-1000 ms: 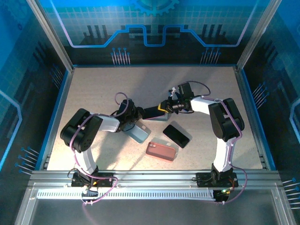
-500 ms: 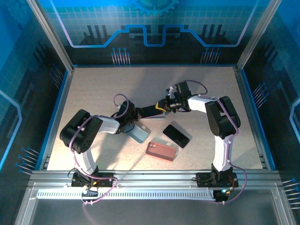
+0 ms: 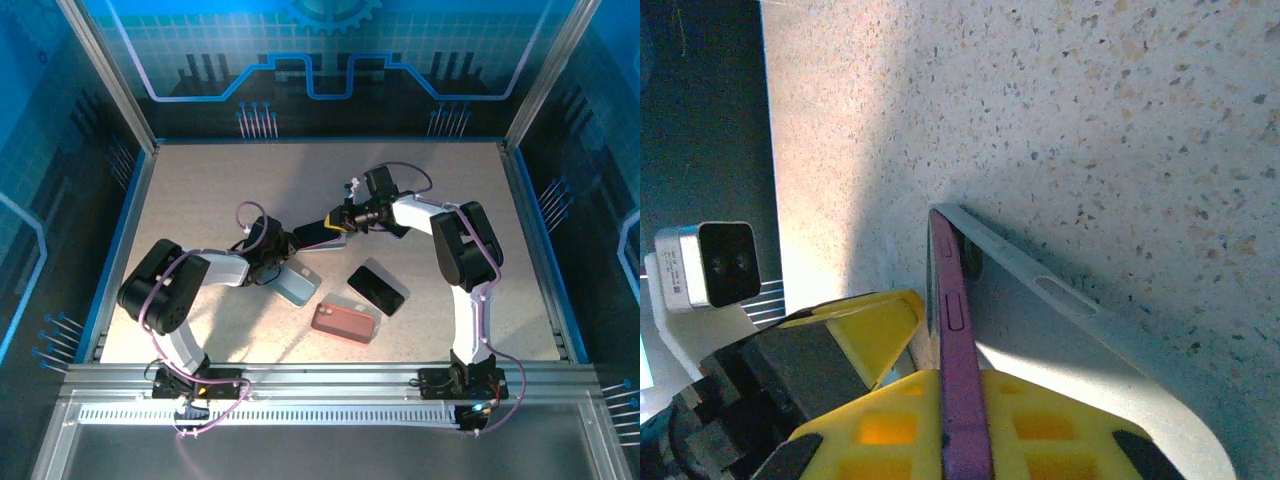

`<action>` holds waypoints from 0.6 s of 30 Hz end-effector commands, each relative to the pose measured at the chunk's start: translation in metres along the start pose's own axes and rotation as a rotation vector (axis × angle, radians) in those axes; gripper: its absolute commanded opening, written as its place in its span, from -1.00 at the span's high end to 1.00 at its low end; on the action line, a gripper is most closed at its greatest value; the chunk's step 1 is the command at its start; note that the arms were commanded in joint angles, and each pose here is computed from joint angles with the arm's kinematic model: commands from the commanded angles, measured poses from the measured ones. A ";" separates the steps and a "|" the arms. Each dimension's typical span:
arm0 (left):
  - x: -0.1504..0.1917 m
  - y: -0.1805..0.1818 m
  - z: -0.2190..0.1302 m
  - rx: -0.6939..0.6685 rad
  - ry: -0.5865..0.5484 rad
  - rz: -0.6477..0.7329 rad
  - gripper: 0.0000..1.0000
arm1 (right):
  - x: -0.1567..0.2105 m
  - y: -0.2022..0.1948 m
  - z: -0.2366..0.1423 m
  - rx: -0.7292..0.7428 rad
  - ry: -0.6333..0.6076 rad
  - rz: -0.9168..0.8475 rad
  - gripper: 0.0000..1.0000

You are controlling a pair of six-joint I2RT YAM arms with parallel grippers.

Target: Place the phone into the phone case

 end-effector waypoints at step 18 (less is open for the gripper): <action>-0.007 -0.047 0.019 0.124 0.102 0.032 0.47 | 0.025 -0.032 0.016 0.224 0.083 0.028 0.75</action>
Point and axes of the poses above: each hand's point on the last joint's axis, 136 mm out from that joint toward the fingers, its own z axis out along the fingers, its own y axis along the line the jaws close on, x = y × z, the point moved 7 cm from there along -z, back along the fingers, and after that the axes turned 14 degrees about -z, right-handed, at the moved point
